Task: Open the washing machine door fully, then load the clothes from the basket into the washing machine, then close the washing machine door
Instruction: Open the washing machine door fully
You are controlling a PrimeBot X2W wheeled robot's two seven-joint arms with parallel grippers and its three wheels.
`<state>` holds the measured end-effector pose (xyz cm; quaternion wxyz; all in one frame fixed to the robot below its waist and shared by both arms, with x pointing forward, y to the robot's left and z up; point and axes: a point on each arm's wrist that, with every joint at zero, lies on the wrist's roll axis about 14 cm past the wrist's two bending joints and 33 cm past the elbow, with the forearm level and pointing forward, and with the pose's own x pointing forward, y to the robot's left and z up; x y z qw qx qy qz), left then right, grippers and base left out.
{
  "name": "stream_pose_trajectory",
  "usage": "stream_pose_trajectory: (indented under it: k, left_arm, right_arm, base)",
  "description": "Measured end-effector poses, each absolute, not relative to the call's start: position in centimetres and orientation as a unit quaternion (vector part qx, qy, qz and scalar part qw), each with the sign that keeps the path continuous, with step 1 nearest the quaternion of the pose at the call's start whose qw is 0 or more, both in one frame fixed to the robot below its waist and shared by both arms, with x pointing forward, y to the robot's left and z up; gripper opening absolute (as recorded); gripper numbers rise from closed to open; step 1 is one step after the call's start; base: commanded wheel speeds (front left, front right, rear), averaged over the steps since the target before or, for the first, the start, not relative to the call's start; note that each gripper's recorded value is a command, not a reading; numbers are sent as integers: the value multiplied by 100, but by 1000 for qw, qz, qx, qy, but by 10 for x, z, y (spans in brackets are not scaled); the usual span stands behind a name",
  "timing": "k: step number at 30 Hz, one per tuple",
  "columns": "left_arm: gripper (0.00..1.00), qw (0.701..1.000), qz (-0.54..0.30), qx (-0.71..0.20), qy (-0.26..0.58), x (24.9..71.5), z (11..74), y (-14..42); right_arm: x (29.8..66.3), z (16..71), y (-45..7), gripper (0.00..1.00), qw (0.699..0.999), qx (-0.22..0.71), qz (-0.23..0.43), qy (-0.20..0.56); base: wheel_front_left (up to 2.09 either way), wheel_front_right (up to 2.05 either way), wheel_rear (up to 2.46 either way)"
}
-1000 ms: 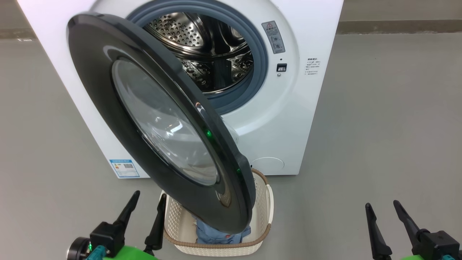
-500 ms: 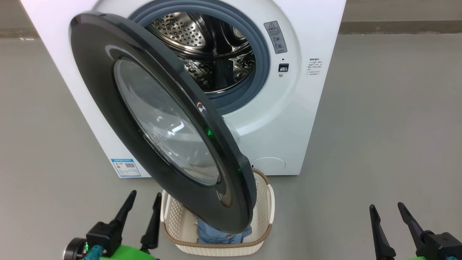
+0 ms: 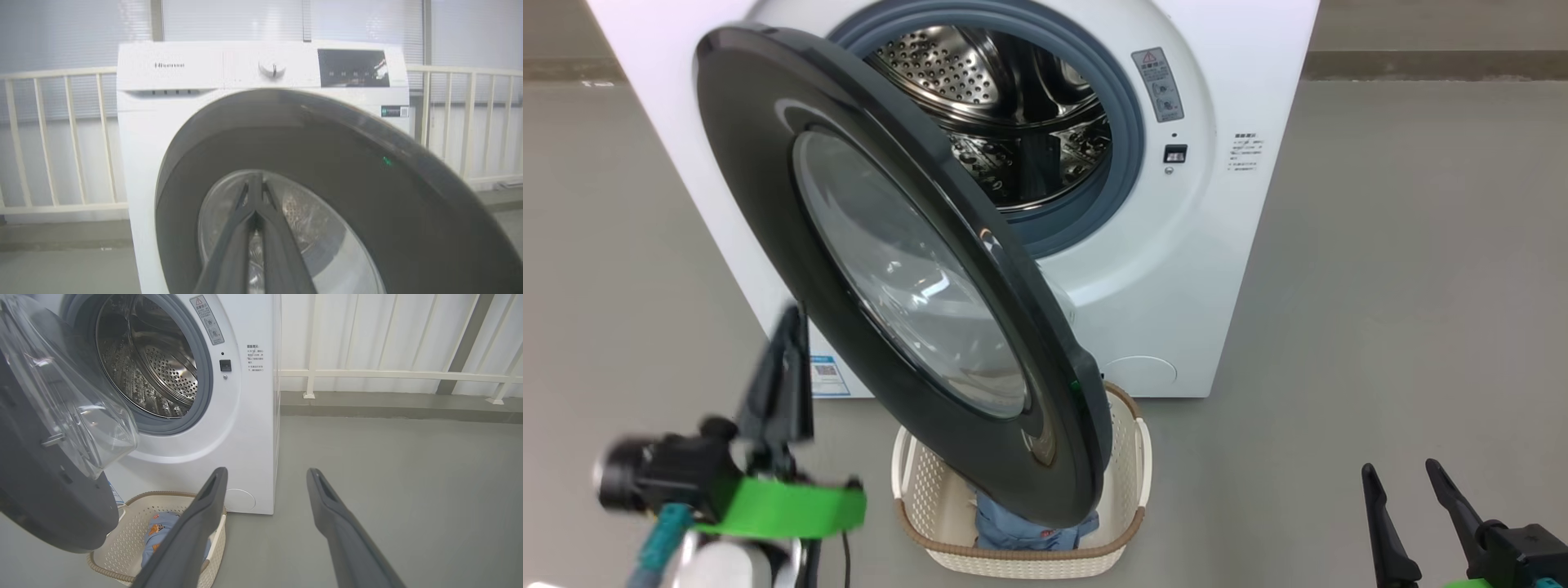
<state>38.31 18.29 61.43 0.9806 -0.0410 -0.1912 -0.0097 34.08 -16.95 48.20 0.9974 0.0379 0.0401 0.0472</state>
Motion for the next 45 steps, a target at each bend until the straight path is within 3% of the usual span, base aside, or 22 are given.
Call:
stream_pose_trajectory:
  k: [5, 8, 13, 19, 28, 45]
  left_arm:
    - [0, 946, -67, -52, -314, 364, 698, 148]
    - [0, 925, -139, -70, -345, 349, 727, 106]
    - [0, 899, -252, -131, -333, 329, 737, 41]
    - [0, 885, -320, -202, -270, 322, 720, -5]
    - [0, 903, -320, -260, -118, 346, 643, -39]
    - [0, 935, -255, -245, -11, 378, 576, -29]
  right_arm:
    - [342, 481, -167, 100, 997, 38, 50, 41]
    - [341, 480, -167, 100, 997, 38, 51, 43]
    - [340, 477, -167, 100, 997, 40, 50, 51]
    - [338, 473, -168, 100, 996, 42, 47, 56]
    - [337, 464, -173, 100, 996, 47, 36, 71]
    - [345, 461, -170, 100, 995, 49, 41, 76]
  base:
    - [0, 0, 0]
    - [0, 0, 0]
    - [0, 0, 0]
    - [0, 0, 0]
    - [0, 0, 0]
    - [0, 0, 0]
